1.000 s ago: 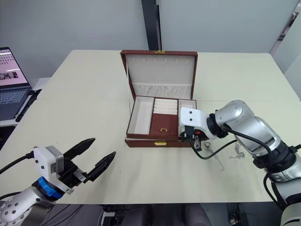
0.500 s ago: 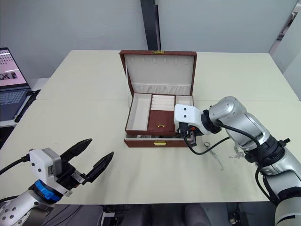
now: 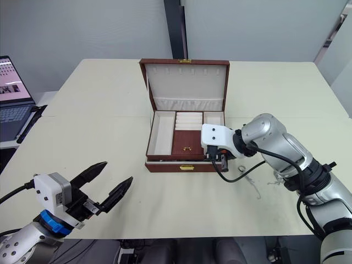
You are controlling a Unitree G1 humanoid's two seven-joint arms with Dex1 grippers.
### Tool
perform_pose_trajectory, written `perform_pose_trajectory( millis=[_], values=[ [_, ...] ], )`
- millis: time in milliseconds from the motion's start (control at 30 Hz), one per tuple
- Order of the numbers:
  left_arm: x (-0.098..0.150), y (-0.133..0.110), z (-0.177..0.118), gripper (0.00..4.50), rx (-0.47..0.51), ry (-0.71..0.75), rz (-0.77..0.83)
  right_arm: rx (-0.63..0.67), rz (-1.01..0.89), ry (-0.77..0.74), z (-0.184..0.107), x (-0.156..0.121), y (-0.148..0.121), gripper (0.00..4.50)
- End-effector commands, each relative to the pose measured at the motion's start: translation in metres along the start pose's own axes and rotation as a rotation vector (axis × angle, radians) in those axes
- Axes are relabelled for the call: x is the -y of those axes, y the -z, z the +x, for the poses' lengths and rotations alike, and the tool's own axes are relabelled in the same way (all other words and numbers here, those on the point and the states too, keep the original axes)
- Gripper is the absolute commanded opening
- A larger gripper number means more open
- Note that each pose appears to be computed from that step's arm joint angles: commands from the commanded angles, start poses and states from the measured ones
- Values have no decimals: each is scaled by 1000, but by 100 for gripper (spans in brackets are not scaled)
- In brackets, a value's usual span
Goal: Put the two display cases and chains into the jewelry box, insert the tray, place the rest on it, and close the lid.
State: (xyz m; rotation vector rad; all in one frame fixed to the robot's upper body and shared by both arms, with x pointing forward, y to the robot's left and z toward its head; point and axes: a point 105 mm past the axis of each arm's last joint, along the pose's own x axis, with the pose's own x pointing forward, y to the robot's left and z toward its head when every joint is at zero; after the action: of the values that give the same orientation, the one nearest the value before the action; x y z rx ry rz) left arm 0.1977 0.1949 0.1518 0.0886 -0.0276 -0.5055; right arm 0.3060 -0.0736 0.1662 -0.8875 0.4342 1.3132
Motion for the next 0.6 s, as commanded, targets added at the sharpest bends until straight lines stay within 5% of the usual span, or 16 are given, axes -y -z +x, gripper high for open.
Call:
perform_pose_trajectory(
  millis=[33,600],
  values=[
    [5,-13,0,450,44,7,38,-1,-28,-8,1,-2,-5,1],
    [6,-12,2,450,41,9,28,5,-37,-32,10,-9,-8,1]
  ],
)
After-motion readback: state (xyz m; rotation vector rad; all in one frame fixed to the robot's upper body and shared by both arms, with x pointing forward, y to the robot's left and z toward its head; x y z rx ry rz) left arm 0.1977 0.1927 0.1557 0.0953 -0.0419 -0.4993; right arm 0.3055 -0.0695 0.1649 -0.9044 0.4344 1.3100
